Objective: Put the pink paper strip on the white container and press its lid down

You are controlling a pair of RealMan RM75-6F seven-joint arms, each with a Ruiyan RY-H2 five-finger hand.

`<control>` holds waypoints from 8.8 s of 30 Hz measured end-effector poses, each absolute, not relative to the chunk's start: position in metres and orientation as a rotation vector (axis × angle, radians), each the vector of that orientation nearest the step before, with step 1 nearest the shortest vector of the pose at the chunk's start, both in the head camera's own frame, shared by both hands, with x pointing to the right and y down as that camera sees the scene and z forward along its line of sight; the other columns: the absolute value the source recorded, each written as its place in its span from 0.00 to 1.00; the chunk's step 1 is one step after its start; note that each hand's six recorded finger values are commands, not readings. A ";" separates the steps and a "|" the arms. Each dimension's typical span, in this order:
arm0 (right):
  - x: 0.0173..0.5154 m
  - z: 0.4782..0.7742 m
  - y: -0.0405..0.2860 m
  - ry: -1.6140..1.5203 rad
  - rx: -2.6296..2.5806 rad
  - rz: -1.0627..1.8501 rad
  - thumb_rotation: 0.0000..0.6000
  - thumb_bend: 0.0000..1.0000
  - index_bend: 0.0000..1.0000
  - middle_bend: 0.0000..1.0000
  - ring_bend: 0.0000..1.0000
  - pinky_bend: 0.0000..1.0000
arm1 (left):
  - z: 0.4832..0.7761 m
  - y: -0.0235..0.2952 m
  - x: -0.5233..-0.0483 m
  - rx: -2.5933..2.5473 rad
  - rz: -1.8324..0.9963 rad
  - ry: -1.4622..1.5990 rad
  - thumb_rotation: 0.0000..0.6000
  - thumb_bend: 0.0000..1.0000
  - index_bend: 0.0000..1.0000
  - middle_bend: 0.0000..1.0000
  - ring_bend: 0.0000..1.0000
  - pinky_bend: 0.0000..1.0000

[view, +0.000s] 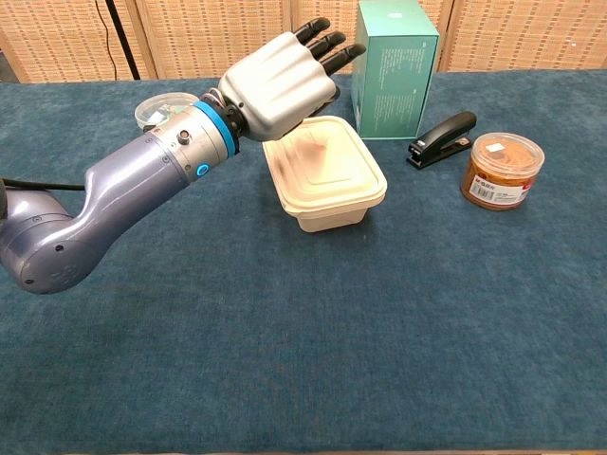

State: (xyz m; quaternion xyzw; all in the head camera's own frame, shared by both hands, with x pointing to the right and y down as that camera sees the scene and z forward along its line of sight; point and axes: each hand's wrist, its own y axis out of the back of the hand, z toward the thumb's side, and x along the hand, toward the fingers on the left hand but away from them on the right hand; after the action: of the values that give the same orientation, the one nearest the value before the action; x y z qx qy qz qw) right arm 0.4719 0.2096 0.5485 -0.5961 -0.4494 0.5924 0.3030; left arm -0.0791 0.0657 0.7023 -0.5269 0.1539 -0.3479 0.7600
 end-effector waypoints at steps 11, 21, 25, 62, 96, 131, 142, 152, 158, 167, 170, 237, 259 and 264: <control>0.472 0.547 0.209 -1.197 -1.579 1.565 1.00 0.00 0.00 0.00 0.00 0.00 | 0.696 0.061 -0.094 -1.162 -0.744 0.326 1.00 0.36 0.11 0.00 0.00 0.00; 0.470 0.548 0.211 -1.184 -1.584 1.568 1.00 0.00 0.00 0.00 0.00 0.00 | 0.669 0.064 -0.116 -1.304 -0.718 0.446 0.87 0.19 0.00 0.00 0.00 0.00; 0.468 0.550 0.212 -1.170 -1.587 1.572 1.00 0.00 0.00 0.00 0.00 0.00 | 0.652 0.065 -0.136 -1.407 -0.735 0.500 0.89 0.11 0.00 0.00 0.00 0.00; 0.252 0.604 0.139 -0.531 -1.949 1.243 1.00 0.51 0.00 0.00 0.00 0.00 | 0.532 0.144 -0.436 -1.791 -1.278 1.154 1.00 0.00 0.00 0.00 0.00 0.00; 0.115 0.662 0.072 -0.427 -1.726 1.152 1.00 0.97 0.23 0.00 0.00 0.00 | 0.534 0.145 -0.444 -1.863 -1.305 1.156 1.00 0.00 0.00 0.00 0.00 0.00; 0.093 0.679 0.086 -0.332 -1.711 1.160 1.00 0.97 0.26 0.00 0.00 0.00 | 0.537 0.146 -0.446 -1.864 -1.323 1.158 1.00 0.00 0.00 0.00 0.00 0.00; 0.090 0.682 0.092 -0.314 -1.714 1.150 1.00 0.98 0.27 0.00 0.00 0.00 | 0.537 0.146 -0.446 -1.866 -1.326 1.157 1.00 0.00 0.00 0.00 0.00 0.00; 0.095 0.685 0.093 -0.301 -1.699 1.161 1.00 0.97 0.28 0.00 0.00 0.00 | 0.537 0.146 -0.446 -1.869 -1.324 1.159 1.00 0.00 0.00 0.00 0.00 0.00; 0.098 0.684 0.093 -0.289 -1.679 1.161 1.00 0.98 0.30 0.00 0.00 0.00 | 0.537 0.146 -0.446 -1.871 -1.324 1.155 1.00 0.00 0.00 0.00 0.00 0.00; 0.105 0.683 0.091 -0.270 -1.636 1.164 1.00 0.97 0.31 0.00 0.00 0.00 | 0.537 0.146 -0.446 -1.873 -1.324 1.154 1.00 0.00 0.00 0.00 0.00 0.00; 0.106 0.683 0.091 -0.266 -1.629 1.165 1.00 0.97 0.32 0.00 0.00 0.00 | 0.537 0.146 -0.446 -1.874 -1.324 1.155 1.00 0.00 0.00 0.00 0.00 0.00; 0.076 0.684 0.094 -0.276 -1.635 1.111 1.00 0.97 0.34 0.00 0.00 0.00 | 0.537 0.146 -0.450 -1.887 -1.331 1.161 1.00 0.00 0.00 0.00 0.00 0.00; 0.062 0.686 0.095 -0.268 -1.635 1.107 1.00 0.97 0.34 0.00 0.00 0.00 | 0.537 0.147 -0.450 -1.904 -1.326 1.151 1.00 0.00 0.00 0.00 0.00 0.00; 0.066 0.685 0.090 -0.274 -1.620 1.120 1.00 0.97 0.34 0.00 0.00 0.00 | 0.537 0.146 -0.451 -1.903 -1.330 1.153 1.00 0.00 0.00 0.00 0.00 0.00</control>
State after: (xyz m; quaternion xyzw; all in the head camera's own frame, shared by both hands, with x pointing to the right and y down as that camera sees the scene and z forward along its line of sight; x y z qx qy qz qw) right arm 0.0658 0.0900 0.6853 -0.6830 -0.1155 0.4721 0.5453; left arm -0.4506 0.1463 0.5371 -0.7066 0.4281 -0.4938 0.2712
